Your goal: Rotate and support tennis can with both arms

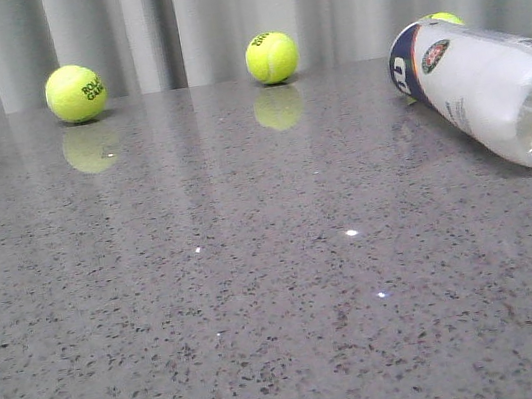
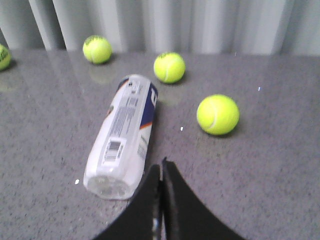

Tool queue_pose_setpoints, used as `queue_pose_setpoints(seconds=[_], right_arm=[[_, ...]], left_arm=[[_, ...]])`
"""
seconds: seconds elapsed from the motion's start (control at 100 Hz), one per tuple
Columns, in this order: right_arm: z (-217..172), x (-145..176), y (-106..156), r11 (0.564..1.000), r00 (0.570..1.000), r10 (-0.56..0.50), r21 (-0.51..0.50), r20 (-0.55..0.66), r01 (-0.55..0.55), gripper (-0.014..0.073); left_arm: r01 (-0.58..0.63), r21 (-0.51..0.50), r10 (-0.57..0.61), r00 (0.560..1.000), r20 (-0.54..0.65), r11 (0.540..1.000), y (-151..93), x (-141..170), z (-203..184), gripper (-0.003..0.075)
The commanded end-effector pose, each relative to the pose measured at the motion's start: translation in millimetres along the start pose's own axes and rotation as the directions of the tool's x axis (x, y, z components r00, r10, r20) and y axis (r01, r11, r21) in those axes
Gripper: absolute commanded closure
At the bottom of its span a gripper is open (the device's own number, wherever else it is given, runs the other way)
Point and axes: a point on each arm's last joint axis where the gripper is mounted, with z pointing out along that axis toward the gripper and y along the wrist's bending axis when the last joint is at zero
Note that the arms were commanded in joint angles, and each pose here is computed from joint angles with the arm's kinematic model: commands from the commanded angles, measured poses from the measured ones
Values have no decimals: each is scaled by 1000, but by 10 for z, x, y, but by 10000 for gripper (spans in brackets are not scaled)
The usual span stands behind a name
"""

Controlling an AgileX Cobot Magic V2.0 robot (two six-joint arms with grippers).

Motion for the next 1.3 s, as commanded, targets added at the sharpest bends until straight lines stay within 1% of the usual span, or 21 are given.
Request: queue_pose_setpoints(seconds=[0.0, 0.12, 0.28, 0.35, 0.43, 0.45, 0.46, 0.48, 0.5, 0.51, 0.52, 0.54, 0.55, 0.58, 0.61, 0.64, 0.73, 0.85, 0.96, 1.13, 1.29], right_arm=[[112, -252, 27, 1000, 997, 19, -12, -73, -20, 663], [341, -392, 38, 999, 990, 33, -18, -141, -36, 663], [645, -401, 27, 999, 976, 39, -9, -212, -42, 657], [737, -376, 23, 999, 967, 40, -6, -252, -43, 613], [807, -346, 21, 999, 955, 42, -4, -292, -45, 487], [815, -338, 20, 999, 952, 42, -4, -302, -45, 422], [816, -338, 20, 999, 952, 42, -4, -302, -45, 422], [824, -331, 20, 999, 950, 42, -3, -311, -46, 368], [834, -321, 20, 999, 946, 42, -3, -322, -46, 288], [834, -321, 20, 999, 946, 42, -3, -323, -46, 288], [836, -319, 19, 999, 945, 42, -3, -325, -46, 226], [836, -318, 20, 999, 944, 42, -3, -326, -46, 183], [836, -317, 20, 999, 944, 42, -3, -326, -46, 141], [835, -317, 20, 999, 944, 42, -3, -327, -46, 80], [835, -317, 21, 999, 944, 44, -4, -327, -48, -13], [835, -317, 22, 999, 944, 44, -4, -327, -48, -78], [835, -317, 32, 998, 944, 51, -13, -327, -58, -44], [846, -336, 55, 998, 948, 40, -41, -315, -56, -41], [919, -431, 71, 997, 953, 33, -58, -303, -53, -41], [1226, -590, 87, 996, 938, 37, -64, -344, -62, -41], [1594, -707, 217, 992, 923, 4, -113, -384, -52, -41]], left_arm=[[14, 0, -14, 998, 67, 1000, -4, 73, -21, 741], [14, 0, -14, 998, 67, 1000, -4, 73, -21, 741], [14, 0, -14, 998, 67, 1000, -4, 73, -21, 741], [14, 0, -14, 998, 67, 1000, -4, 73, -21, 741], [14, 0, -14, 998, 67, 1000, -4, 73, -21, 741], [14, 0, -14, 998, 67, 1000, -4, 73, -21, 741], [14, 0, -14, 998, 67, 1000, -4, 73, -21, 741], [14, 0, -14, 998, 67, 1000, -4, 73, -21, 741], [14, 0, -14, 998, 67, 1000, -4, 73, -21, 741], [14, 0, -14, 998, 67, 1000, -4, 73, -21, 741], [14, 0, -14, 998, 67, 1000, -4, 73, -21, 741], [14, 0, -14, 998, 67, 1000, -4, 73, -21, 741], [14, 0, -14, 998, 67, 1000, -4, 73, -21, 741], [14, 0, -14, 998, 67, 1000, -4, 73, -21, 741], [14, 0, -14, 998, 67, 1000, -4, 73, -21, 741], [14, 0, -14, 998, 67, 1000, -4, 73, -21, 741], [14, 0, -14, 998, 67, 1000, -4, 73, -21, 741], [14, 0, -14, 998, 67, 1000, -4, 73, -21, 741], [14, 0, -14, 998, 67, 1000, -4, 73, -21, 741], [14, 0, -14, 998, 67, 1000, -4, 73, -21, 741], [14, 0, -14, 998, 67, 1000, -4, 73, -21, 741]])
